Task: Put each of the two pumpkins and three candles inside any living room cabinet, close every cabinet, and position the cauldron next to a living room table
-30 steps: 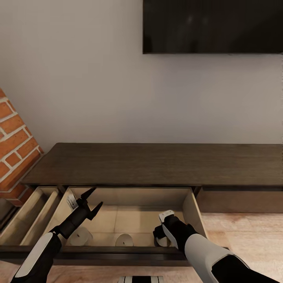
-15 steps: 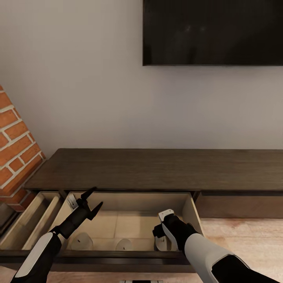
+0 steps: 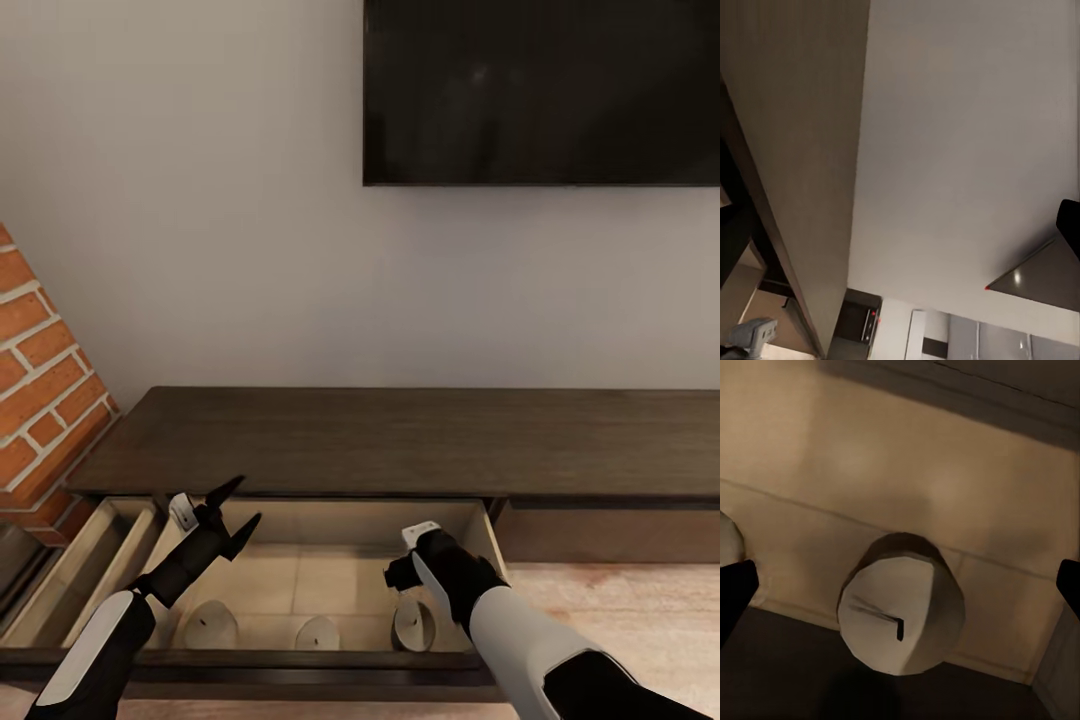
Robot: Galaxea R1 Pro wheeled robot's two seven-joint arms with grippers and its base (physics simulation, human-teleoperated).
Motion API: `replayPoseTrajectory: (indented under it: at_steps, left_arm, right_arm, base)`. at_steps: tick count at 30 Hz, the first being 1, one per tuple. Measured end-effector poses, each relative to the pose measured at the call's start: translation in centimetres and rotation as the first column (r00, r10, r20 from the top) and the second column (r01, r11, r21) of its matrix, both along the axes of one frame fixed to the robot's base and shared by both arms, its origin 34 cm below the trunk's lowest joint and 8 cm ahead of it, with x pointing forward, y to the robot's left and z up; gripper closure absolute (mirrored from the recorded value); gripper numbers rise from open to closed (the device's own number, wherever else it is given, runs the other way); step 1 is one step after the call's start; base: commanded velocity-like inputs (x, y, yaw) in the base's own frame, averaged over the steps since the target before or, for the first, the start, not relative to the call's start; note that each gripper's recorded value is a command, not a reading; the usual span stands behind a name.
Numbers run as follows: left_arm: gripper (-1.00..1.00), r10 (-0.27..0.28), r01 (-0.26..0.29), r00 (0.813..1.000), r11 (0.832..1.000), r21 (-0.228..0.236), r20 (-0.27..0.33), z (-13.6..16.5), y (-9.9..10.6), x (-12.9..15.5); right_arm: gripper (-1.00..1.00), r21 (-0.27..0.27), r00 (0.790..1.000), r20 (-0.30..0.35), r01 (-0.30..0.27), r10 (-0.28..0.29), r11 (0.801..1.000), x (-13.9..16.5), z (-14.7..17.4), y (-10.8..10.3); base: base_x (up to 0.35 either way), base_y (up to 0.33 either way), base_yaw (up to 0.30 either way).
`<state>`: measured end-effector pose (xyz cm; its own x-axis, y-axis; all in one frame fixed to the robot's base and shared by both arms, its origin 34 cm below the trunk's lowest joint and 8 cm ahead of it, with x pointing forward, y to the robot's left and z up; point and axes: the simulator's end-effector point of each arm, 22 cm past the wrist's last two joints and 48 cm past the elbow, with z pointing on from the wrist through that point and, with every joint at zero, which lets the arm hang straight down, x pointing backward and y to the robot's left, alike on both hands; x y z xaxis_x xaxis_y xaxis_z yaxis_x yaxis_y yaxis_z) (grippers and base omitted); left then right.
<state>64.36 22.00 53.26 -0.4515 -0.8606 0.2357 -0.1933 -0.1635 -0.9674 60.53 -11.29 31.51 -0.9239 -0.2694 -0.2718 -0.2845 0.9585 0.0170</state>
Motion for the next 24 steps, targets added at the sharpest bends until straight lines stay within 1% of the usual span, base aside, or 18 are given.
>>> replayPoseTrajectory:
  at_steps: [1, 3, 6, 7, 8, 9, 10, 12, 14, 15, 18, 19, 20, 22, 23, 24]
  left_arm:
    - [-1.0, 0.0, 0.0, 1.0, 1.0, 0.001, 0.0, 0.2, 0.0, 0.1]
    - [-1.0, -0.001, 0.001, 1.0, 1.0, 0.002, -0.001, 0.6, 0.0, 0.2]
    - [-1.0, -0.002, 0.002, 1.0, 1.0, 0.007, -0.001, 1.3, 0.2, 0.3]
    - [-1.0, -0.003, 0.003, 1.0, 1.0, 0.013, 0.0, 1.5, 0.5, 0.4]
    - [-1.0, -0.005, 0.005, 1.0, 1.0, 0.016, 0.0, 1.7, 0.6, 0.4]
    - [-1.0, -0.015, 0.015, 1.0, 1.0, 0.018, 0.0, 2.0, 0.7, 0.3]
    - [-1.0, -0.023, 0.023, 1.0, 1.0, 0.017, 0.0, 2.3, 0.7, 0.3]
    - [-1.0, -0.039, 0.039, 0.999, 0.999, 0.014, 0.002, 2.8, 0.6, 0.2]
    - [-1.0, -0.042, 0.042, 0.999, 0.999, 0.014, 0.002, 3.3, 0.6, 0.3]
    - [-1.0, -0.044, 0.044, 0.999, 0.999, 0.014, 0.002, 3.5, 0.6, 0.3]
    - [-1.0, -0.047, 0.047, 0.999, 0.999, 0.013, 0.004, 4.2, 0.6, 0.5]
    - [-1.0, -0.05, 0.05, 0.999, 0.999, 0.013, 0.008, 4.6, 0.5, 0.5]
    - [-1.0, -0.051, 0.051, 0.999, 0.999, 0.014, 0.01, 4.9, 0.5, 0.6]
    - [-1.0, -0.052, 0.052, 0.999, 0.999, 0.014, 0.013, 5.5, 0.5, 0.7]
    - [-1.0, -0.052, 0.052, 0.999, 0.999, 0.015, 0.014, 5.7, 0.5, 0.8]
    - [-1.0, -0.053, 0.052, 0.999, 0.999, 0.015, 0.014, 6.0, 0.6, 0.8]
  right_arm:
    - [-1.0, 0.027, 1.0, -0.003, 0.006, -0.006, 1.0, 0.4, 0.7, 0.5]
    - [-1.0, 0.123, 1.0, -0.019, 0.014, -0.012, 0.992, 1.1, 2.3, 1.6]
    - [-1.0, 0.257, 0.999, -0.051, 0.006, 0.007, 0.966, 1.5, 4.5, 2.8]
    - [-1.0, 0.289, 0.998, -0.06, 0.004, 0.014, 0.957, 1.5, 5.0, 2.9]
    - [-1.0, 0.304, 0.998, -0.064, 0.003, 0.017, 0.953, 1.5, 5.4, 2.8]
    - [-1.0, 0.34, 0.997, -0.073, 0.001, 0.026, 0.94, 1.5, 5.9, 2.6]
    - [-1.0, 0.363, 0.996, -0.078, 0.0, 0.031, 0.932, 1.5, 6.3, 2.5]
    - [-1.0, 0.428, 0.995, -0.093, -0.001, 0.045, 0.904, 1.3, 7.3, 1.7]
    - [-1.0, 0.473, 0.993, -0.099, -0.005, 0.058, 0.881, 1.3, 8.3, 1.7]
    - [-1.0, 0.505, 0.993, -0.096, -0.012, 0.07, 0.863, 1.3, 9.1, 1.8]
    - [-1.0, 0.56, 0.993, -0.08, -0.03, 0.09, 0.828, 1.8, 11.2, 1.8]
    - [-1.0, 0.588, 0.992, -0.072, -0.04, 0.101, 0.808, 2.0, 12.2, 1.4]
    - [-1.0, 0.606, 0.992, -0.071, -0.043, 0.108, 0.795, 2.0, 12.8, 1.2]
    - [-1.0, 0.647, 0.99, -0.068, -0.051, 0.125, 0.761, 1.8, 14.1, 1.2]
    - [-1.0, 0.658, 0.989, -0.068, -0.054, 0.13, 0.751, 1.8, 14.6, 1.2]
    - [-1.0, 0.679, 0.988, -0.067, -0.057, 0.14, 0.732, 1.7, 15.3, 1.3]
  base:
    - [0.0, 0.0, 0.0]
    - [0.0, 0.0, 0.0]
    - [0.0, 0.0, 0.0]
    - [0.0, 0.0, 0.0]
    - [0.0, 0.0, 0.0]
    - [0.0, 0.0, 0.0]
    - [-0.095, 0.005, 0.0]
    - [-0.232, 0.041, 0.0]
    - [-0.294, 0.063, 0.0]
    - [-0.316, 0.074, 0.0]
    - [-0.321, 0.093, 0.0]
    - [-0.319, 0.127, 0.0]
    - [-0.297, 0.126, 0.0]
    - [-0.186, 0.08, 0.0]
    - [-0.106, 0.045, 0.0]
    - [-0.054, 0.023, 0.0]
